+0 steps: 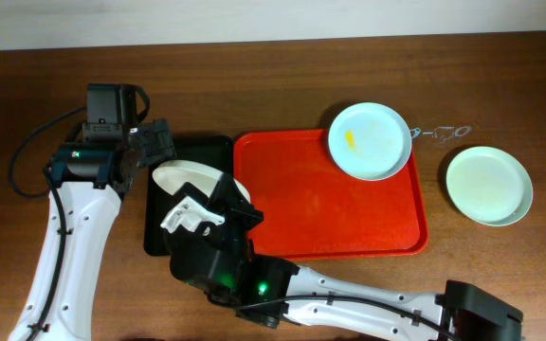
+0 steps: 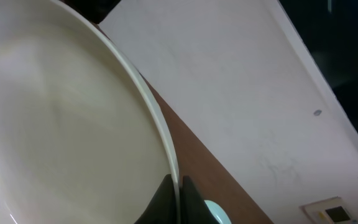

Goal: Clean dirty plates on tray and stack at the side
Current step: 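Carry the white plate right and stack it on the pale green plate, then move the right gripper to the remaining white plate and drag it to tray center, then hold the white plate rim with the right gripper at tray center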

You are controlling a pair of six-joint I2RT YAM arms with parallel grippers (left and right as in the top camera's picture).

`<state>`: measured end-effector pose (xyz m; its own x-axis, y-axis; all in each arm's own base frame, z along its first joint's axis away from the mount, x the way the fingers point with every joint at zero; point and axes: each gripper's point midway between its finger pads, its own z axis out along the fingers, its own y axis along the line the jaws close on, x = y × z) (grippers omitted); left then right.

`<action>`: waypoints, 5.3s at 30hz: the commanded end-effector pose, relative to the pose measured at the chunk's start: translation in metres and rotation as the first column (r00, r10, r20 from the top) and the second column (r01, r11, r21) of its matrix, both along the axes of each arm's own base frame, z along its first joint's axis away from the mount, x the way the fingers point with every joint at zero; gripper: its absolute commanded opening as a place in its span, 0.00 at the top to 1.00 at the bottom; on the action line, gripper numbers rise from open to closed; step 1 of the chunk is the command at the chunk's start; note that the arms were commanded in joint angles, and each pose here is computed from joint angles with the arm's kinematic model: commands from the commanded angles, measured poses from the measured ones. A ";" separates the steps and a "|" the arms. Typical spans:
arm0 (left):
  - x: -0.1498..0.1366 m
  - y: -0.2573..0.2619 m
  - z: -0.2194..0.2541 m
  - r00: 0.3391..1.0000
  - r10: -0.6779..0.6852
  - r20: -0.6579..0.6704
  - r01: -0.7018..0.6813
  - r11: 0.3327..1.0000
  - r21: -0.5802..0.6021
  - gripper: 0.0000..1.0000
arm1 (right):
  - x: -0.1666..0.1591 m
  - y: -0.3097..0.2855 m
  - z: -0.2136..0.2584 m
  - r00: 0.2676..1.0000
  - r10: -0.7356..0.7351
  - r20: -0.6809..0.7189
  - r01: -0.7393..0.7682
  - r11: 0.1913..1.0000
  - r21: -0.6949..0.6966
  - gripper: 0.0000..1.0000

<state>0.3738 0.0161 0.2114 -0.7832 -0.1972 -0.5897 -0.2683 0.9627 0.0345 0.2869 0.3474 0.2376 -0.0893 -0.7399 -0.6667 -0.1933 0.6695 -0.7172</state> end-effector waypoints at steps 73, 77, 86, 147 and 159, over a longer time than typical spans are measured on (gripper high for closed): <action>0.000 0.004 0.002 1.000 0.008 0.003 -0.008 1.000 0.014 0.01 | 0.175 -0.391 -0.188 0.662 -0.103 -0.742 0.623 0.627 0.469 0.62; 0.000 0.004 0.002 1.000 0.008 0.003 -0.008 1.000 0.014 0.01 | 0.177 -0.391 -0.213 0.640 -0.097 -0.762 0.636 0.624 0.454 0.71; 0.000 0.004 0.002 1.000 0.009 0.001 -0.009 1.000 0.014 0.01 | 0.149 -0.353 -0.182 0.571 0.098 -0.815 0.704 0.451 0.548 0.96; -0.001 0.004 0.002 1.000 0.008 0.000 -0.008 1.000 0.014 0.01 | 0.052 -0.264 -0.172 0.200 -0.001 -0.980 0.698 0.702 0.142 0.02; -0.001 0.004 0.002 1.000 0.008 0.000 -0.008 1.000 0.014 0.01 | 0.053 -0.264 -0.172 0.201 0.000 -0.980 0.697 0.702 0.143 0.02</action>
